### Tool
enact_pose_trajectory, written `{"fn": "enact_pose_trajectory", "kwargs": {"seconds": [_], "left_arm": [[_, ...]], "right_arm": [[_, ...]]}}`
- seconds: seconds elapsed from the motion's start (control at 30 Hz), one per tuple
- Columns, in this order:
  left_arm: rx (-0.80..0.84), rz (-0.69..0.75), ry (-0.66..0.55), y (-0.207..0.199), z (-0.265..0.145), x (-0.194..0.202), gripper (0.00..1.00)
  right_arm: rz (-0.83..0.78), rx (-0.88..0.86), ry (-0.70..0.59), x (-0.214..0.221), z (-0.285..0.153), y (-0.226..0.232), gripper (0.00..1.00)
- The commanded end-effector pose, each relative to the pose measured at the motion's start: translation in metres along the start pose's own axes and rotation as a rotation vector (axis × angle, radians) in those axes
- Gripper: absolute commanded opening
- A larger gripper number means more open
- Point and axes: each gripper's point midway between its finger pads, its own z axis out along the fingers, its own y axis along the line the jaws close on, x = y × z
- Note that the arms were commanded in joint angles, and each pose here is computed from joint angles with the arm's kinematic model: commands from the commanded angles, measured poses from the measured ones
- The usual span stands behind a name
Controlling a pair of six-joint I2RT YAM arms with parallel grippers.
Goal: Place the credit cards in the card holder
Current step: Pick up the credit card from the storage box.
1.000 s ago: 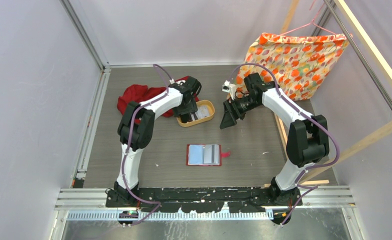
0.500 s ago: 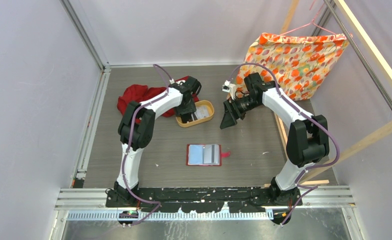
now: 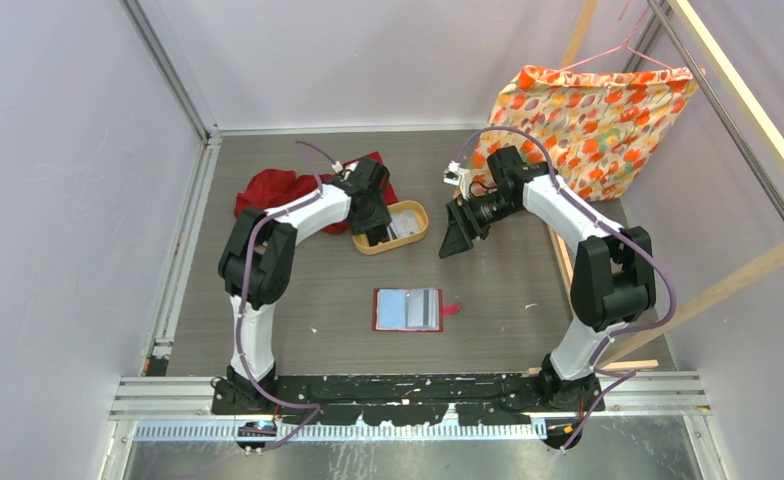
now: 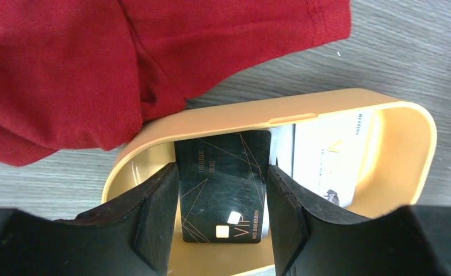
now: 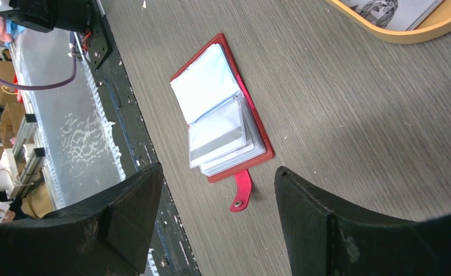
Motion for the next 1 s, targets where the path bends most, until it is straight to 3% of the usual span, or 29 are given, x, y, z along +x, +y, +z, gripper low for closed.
{"fn": "enact_pose_trajectory", "kwargs": {"seconds": [0.0, 0.4, 0.77, 0.97], "left_arm": [[0.204, -0.037, -0.044, -0.024, -0.022, -0.026, 0.49], [0.523, -0.043, 0.002, -0.036, -0.034, -0.031, 0.44], [0.707, -0.027, -0.020, -0.041, -0.050, -0.043, 0.37], [0.820, -0.048, -0.017, -0.046, -0.056, -0.049, 0.35]], "right_arm": [[-0.018, -0.026, -0.031, -0.013, 0.002, 0.004, 0.75], [0.015, -0.004, -0.104, -0.054, 0.014, -0.008, 0.74], [0.131, -0.028, -0.131, -0.109, 0.048, -0.025, 0.54], [0.177, -0.047, -0.132, -0.119, 0.063, -0.037, 0.54]]}}
